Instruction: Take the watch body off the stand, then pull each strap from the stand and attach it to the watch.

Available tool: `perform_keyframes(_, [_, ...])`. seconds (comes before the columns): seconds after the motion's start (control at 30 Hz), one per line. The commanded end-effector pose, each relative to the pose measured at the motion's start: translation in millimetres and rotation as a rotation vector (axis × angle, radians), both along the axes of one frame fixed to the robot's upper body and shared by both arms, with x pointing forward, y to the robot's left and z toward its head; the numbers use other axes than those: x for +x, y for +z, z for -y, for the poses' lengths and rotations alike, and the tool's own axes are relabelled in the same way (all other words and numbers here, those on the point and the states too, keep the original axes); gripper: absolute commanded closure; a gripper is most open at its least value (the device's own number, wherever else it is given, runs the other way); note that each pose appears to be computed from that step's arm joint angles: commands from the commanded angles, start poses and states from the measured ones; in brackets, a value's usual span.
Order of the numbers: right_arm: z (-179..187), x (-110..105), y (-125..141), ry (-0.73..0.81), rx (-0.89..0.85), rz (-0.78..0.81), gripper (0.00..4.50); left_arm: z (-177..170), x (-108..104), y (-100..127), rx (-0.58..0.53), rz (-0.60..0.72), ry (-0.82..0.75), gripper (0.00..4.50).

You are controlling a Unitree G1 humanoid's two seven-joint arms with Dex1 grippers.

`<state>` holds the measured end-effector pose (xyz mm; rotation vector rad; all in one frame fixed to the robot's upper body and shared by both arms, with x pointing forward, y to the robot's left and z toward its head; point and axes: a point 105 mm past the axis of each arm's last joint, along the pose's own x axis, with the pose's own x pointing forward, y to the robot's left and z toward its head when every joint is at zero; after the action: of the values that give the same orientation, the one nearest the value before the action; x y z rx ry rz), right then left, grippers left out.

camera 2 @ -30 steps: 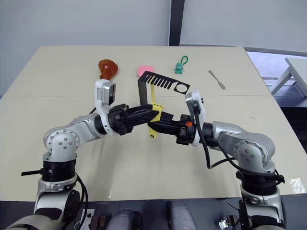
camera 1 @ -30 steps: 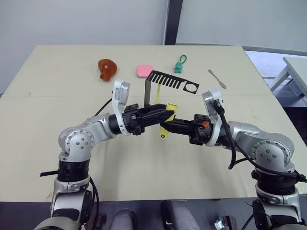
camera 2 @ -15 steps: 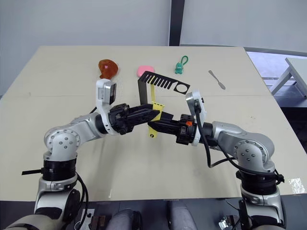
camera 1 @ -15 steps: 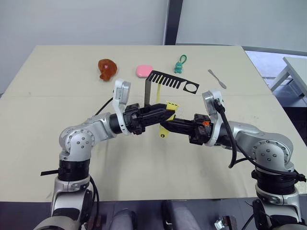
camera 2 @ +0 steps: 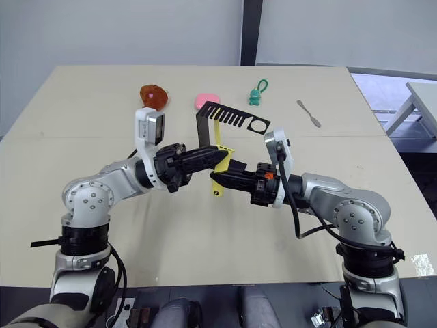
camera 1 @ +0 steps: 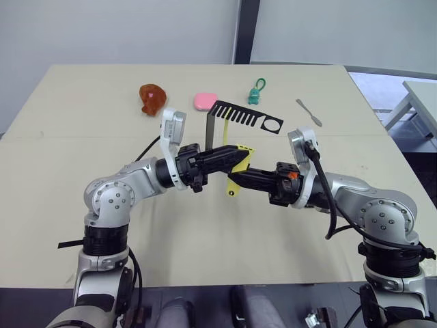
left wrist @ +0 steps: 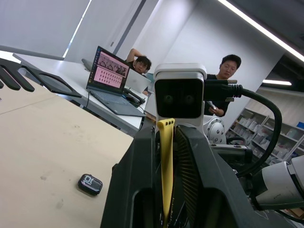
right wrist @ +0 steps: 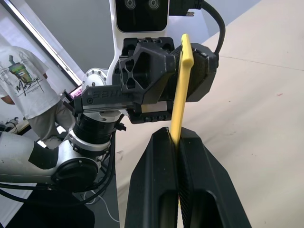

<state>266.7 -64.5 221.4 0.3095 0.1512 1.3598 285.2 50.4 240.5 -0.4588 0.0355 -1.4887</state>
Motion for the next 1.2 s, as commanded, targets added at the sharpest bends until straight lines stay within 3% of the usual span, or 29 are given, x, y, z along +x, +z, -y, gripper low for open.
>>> perform_keyframes(0.03, [2.9, -1.6, 9.6, -0.004, 0.027, 0.028, 4.50, -0.9, -3.7, 2.3, -0.009, 0.013, -0.020, 3.73])
perform_keyframes(0.83, [2.5, -0.9, 10.5, -0.005, 0.021, 0.035, 4.50, -0.1, -3.3, 0.6, -0.027, 0.000, -0.020, 3.73])
perform_keyframes(0.93, [2.5, -0.5, 10.7, -0.006, 0.020, 0.036, 4.50, -0.5, -4.4, 3.2, -0.047, -0.007, -0.032, 4.46])
perform_keyframes(1.2, [2.6, -1.8, 12.6, -0.005, 0.022, 0.043, 4.50, -1.1, -9.8, 4.0, -0.051, -0.005, -0.059, 4.46])
